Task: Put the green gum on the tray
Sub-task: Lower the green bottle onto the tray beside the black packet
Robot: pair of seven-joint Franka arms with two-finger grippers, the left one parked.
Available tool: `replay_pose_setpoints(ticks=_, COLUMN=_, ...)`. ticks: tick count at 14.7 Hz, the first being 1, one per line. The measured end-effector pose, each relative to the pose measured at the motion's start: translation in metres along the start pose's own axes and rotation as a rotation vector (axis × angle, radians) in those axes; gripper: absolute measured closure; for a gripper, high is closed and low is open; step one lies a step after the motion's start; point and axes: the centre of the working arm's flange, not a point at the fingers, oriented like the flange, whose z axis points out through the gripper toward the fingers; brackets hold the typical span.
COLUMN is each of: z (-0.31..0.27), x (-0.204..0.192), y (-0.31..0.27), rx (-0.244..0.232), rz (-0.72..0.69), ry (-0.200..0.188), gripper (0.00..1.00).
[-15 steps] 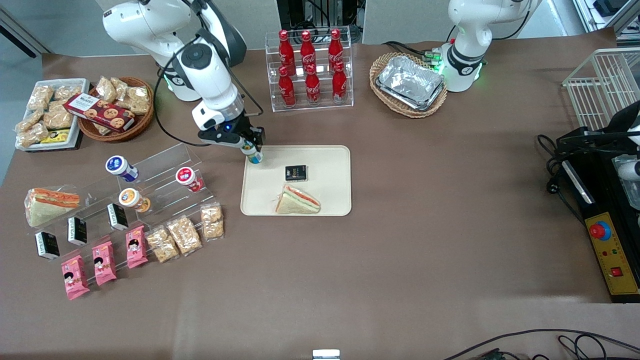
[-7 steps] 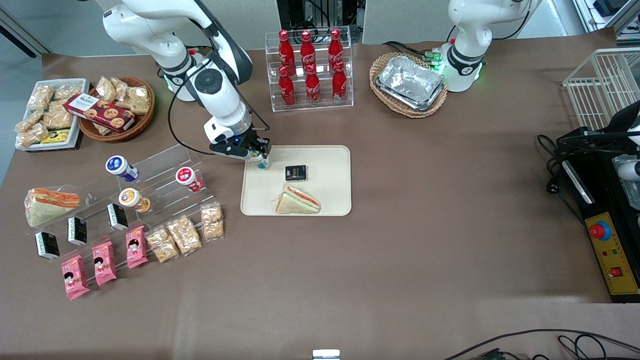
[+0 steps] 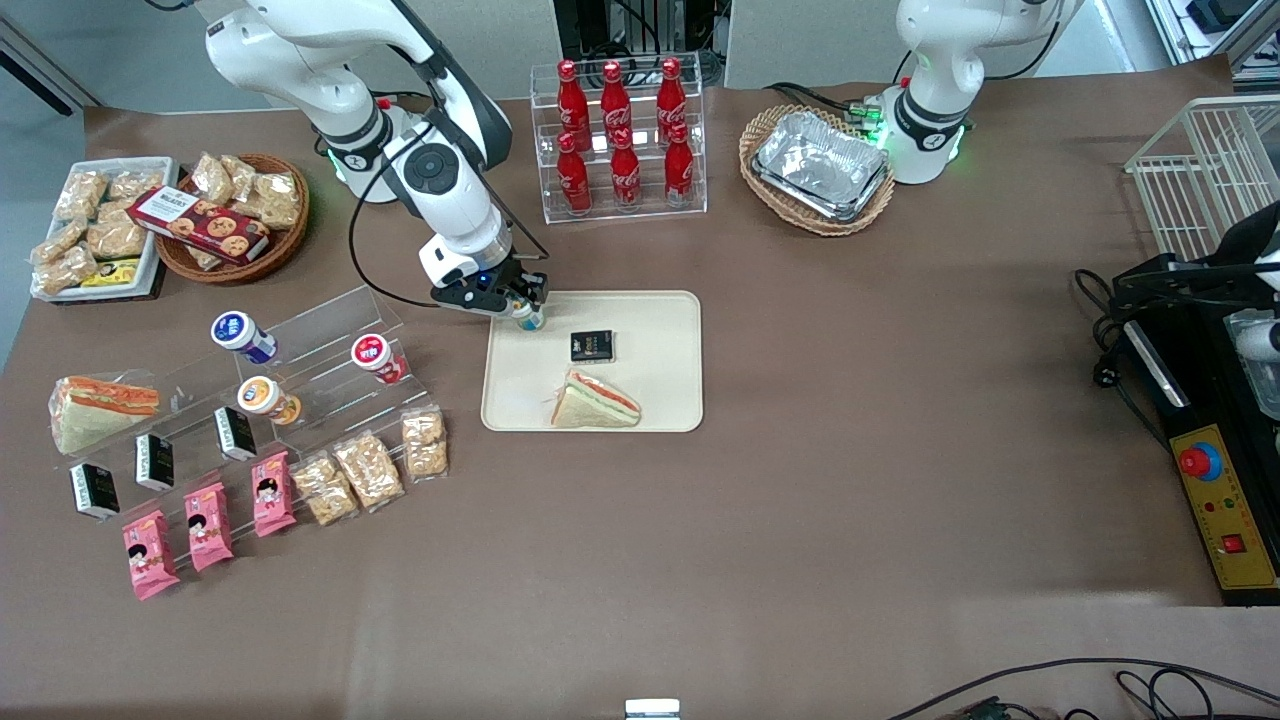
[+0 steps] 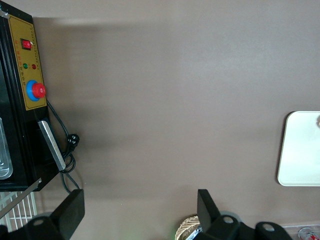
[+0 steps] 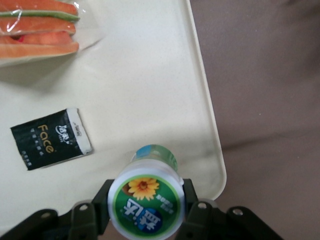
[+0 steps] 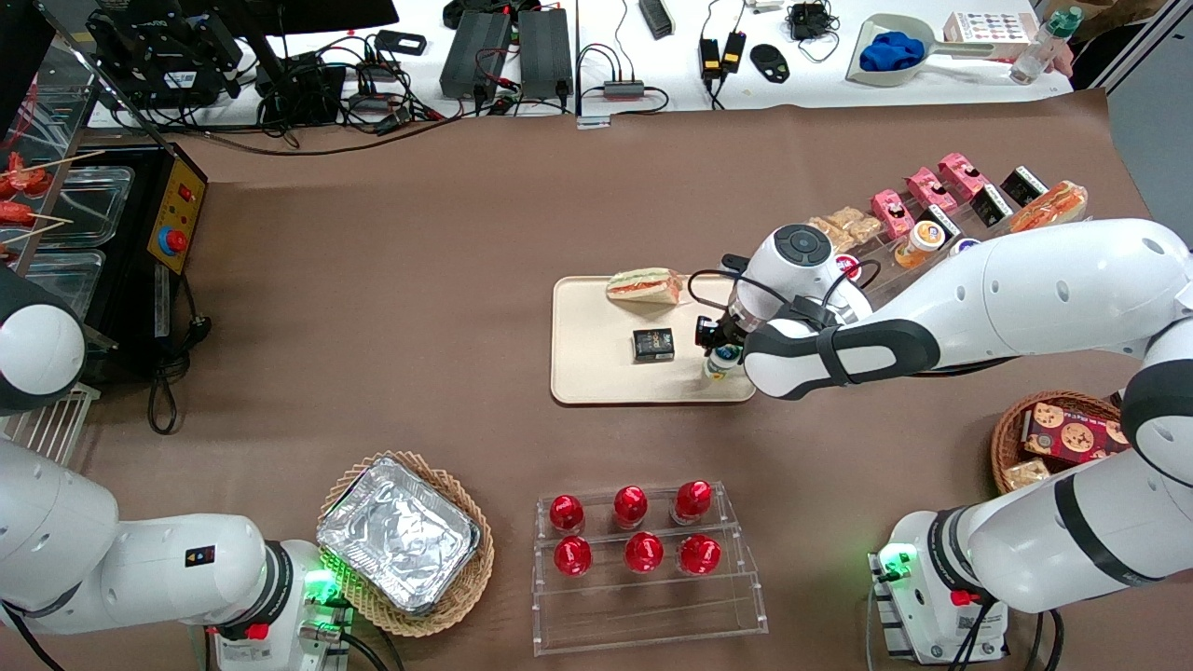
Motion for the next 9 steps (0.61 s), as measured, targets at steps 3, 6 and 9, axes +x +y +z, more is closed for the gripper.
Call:
replay_pose_setpoints(ticks=3, z=0.006, x=-0.002, y=0.001, rx=0.000, rz=-0.001, ry=-0.004, gripper=0.41)
replay_pose_setpoints(ticks=6, z=0.011, x=-0.002, y=0.002, rx=0.006, rz=0.000, ry=-0.003, gripper=0.41)
replay_pose_setpoints(ticks=9, z=0.018, x=-0.003, y=0.005, rx=0.005, rz=0.003, ry=-0.007, gripper=0.41)
